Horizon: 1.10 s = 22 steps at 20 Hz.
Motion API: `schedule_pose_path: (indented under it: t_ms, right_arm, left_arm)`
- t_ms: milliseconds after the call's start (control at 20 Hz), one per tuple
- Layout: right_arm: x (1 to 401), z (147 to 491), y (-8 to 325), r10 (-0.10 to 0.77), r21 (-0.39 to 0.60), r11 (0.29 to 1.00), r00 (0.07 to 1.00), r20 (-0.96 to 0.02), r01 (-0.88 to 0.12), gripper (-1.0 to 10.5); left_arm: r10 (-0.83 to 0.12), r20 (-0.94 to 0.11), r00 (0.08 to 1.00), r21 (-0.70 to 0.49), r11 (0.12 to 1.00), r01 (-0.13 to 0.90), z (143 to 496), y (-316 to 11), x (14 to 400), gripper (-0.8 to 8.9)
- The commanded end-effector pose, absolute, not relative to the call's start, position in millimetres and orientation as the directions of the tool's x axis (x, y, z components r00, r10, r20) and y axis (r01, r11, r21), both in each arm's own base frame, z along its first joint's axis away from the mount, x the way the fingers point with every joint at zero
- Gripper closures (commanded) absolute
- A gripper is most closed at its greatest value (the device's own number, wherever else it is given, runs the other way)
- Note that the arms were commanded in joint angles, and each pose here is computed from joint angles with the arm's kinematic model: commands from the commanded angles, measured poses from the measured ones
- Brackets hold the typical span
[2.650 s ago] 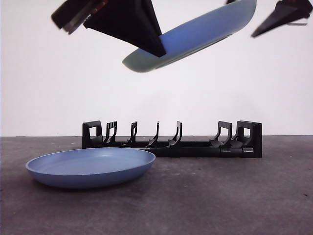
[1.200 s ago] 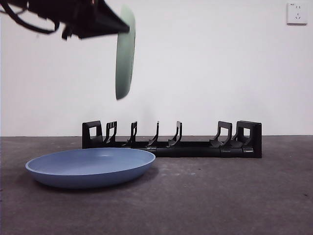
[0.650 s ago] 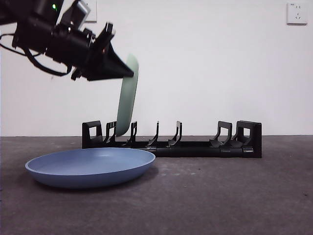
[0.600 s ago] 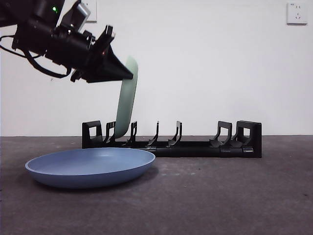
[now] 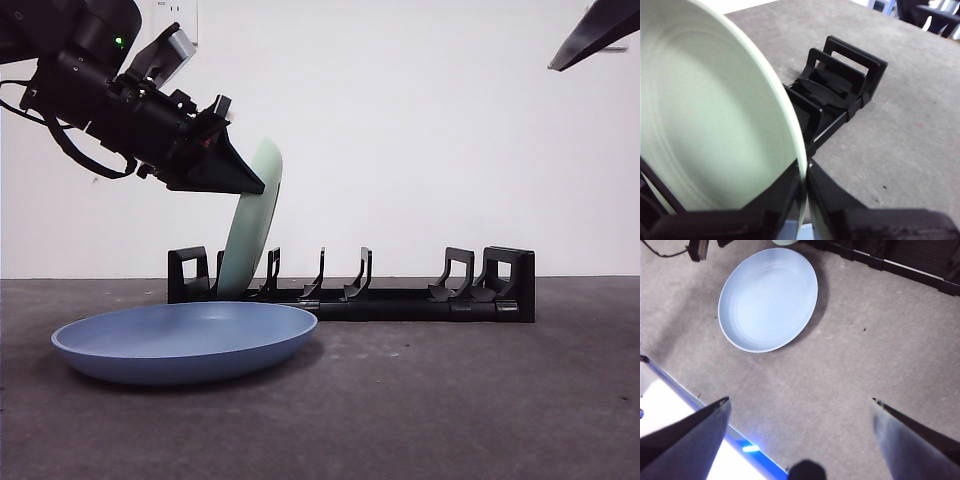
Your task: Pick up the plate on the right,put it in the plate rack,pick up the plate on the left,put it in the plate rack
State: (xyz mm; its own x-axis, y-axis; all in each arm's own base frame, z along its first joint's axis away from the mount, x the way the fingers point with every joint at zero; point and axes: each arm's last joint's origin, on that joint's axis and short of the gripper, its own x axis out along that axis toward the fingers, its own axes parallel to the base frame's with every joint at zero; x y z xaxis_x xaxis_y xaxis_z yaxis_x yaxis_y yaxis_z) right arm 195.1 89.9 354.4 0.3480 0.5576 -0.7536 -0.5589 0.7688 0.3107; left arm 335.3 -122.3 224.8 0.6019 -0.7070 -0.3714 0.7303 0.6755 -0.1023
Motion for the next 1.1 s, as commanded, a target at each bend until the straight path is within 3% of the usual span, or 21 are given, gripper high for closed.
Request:
schedule_pose_path:
  t_ms: [50, 100, 250, 750, 1100]
  right_arm:
    - [196.7, 350.6, 90.9, 0.557, 0.318, 0.771, 0.343, -0.757, -0.551, 4.8]
    - [196.7, 350.6, 90.9, 0.557, 0.318, 0.771, 0.343, -0.757, -0.551, 4.8]
    - [196.8, 350.7, 91.0, 0.557, 0.317, 0.771, 0.344, -0.756, -0.552, 4.8]
    - [198.7, 351.8, 91.6, 0.563, 0.312, 0.769, 0.359, -0.744, -0.558, 4.8]
    - [216.6, 350.9, 99.0, 0.588, 0.309, 0.765, 0.417, -0.694, -0.565, 4.8]
  left_arm:
    - [-0.692, -0.378, 0.615, -0.078, 0.686, 0.724, 222.8, -121.3, 337.7, 8.11]
    - [-0.693, -0.376, 0.615, -0.077, 0.685, 0.725, 223.5, -121.4, 338.0, 7.92]
    - [-0.696, -0.367, 0.617, -0.078, 0.684, 0.725, 227.8, -122.0, 339.6, 6.16]
    - [-0.728, -0.415, 0.545, -0.167, 0.651, 0.741, 262.9, -122.3, 335.7, 6.15]
    - [-0.725, -0.362, 0.586, -0.088, 0.653, 0.753, 338.0, -98.1, 269.9, 6.15]
